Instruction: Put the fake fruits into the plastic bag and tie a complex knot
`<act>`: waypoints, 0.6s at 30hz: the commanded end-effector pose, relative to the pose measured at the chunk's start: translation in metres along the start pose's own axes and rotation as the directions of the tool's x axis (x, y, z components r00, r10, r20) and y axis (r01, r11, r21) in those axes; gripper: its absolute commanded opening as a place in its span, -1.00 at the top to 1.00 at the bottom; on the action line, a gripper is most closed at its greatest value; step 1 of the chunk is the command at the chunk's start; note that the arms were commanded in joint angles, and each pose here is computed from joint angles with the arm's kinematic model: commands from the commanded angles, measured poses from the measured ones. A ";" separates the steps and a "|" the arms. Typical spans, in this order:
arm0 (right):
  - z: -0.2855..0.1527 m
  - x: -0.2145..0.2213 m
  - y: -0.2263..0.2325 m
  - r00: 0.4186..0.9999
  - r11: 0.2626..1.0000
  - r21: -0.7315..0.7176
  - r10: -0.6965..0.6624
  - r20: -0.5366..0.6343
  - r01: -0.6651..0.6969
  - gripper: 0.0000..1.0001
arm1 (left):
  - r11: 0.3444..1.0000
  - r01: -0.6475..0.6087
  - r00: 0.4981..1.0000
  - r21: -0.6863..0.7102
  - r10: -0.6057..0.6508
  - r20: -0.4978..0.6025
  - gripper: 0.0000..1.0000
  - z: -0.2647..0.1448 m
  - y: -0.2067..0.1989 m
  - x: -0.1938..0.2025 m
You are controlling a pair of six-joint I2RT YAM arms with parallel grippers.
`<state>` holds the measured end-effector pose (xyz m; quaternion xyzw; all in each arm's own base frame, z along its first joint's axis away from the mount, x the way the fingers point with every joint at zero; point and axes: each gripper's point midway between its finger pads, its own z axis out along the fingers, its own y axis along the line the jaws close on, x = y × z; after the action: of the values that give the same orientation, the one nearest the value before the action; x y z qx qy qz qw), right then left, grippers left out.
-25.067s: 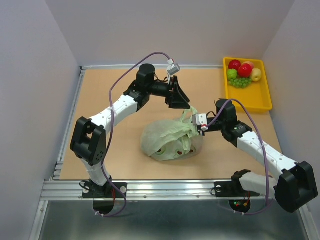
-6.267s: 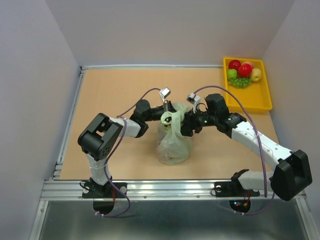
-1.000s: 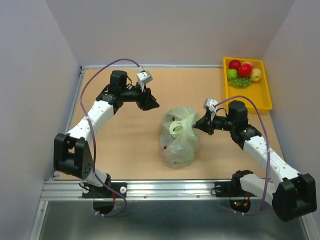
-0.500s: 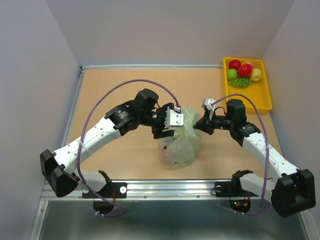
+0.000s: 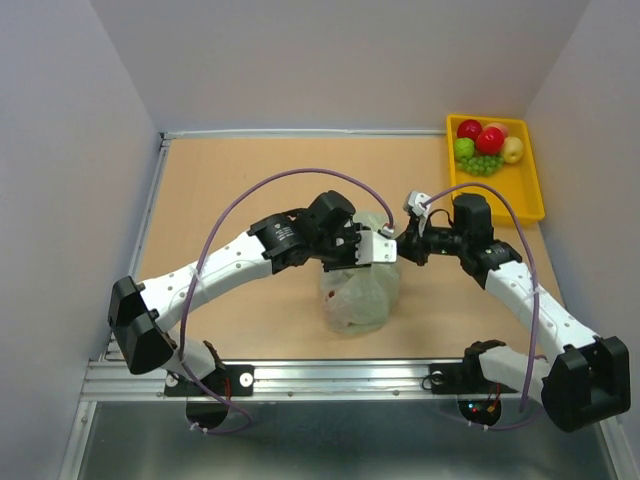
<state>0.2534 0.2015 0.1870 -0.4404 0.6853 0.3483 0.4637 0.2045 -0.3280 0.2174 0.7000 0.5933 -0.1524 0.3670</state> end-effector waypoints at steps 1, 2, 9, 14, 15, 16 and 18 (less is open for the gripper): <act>-0.005 -0.026 -0.005 0.996 0.996 0.025 -0.083 0.032 0.082 0.99 | 0.993 -0.002 1.000 -0.118 0.002 -0.005 0.74 -0.008 0.030 -0.015; -0.005 -0.026 -0.006 0.996 0.996 0.032 -0.088 0.027 0.087 0.99 | 0.992 0.005 1.000 -0.122 -0.007 -0.016 0.95 -0.007 0.031 -0.012; -0.016 -0.007 -0.019 0.987 0.982 0.118 -0.135 -0.086 0.145 0.99 | 0.971 0.143 0.987 -0.191 -0.154 -0.041 1.00 -0.021 0.048 0.029; -0.025 -0.001 -0.022 0.973 0.968 0.147 -0.183 -0.139 0.203 0.99 | 0.941 0.224 0.966 -0.255 -0.248 -0.067 1.00 -0.026 0.055 0.068; -0.028 0.002 -0.024 0.968 0.963 0.157 -0.193 -0.161 0.218 0.99 | 0.929 0.250 0.960 -0.272 -0.275 -0.057 1.00 -0.029 0.059 0.072; -0.030 0.001 -0.026 0.965 0.960 0.163 -0.200 -0.169 0.228 0.99 | 0.924 0.260 0.956 -0.279 -0.287 -0.058 1.00 -0.030 0.059 0.076; -0.036 -0.002 -0.031 0.957 0.949 0.189 -0.218 -0.191 0.254 0.99 | 0.912 0.283 0.947 -0.298 -0.314 -0.061 1.00 -0.033 0.062 0.087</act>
<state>0.2566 0.1859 0.1860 -0.4926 0.6792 0.2610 0.4773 0.2604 -0.2872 0.1963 0.6001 0.6871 -0.1286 0.3888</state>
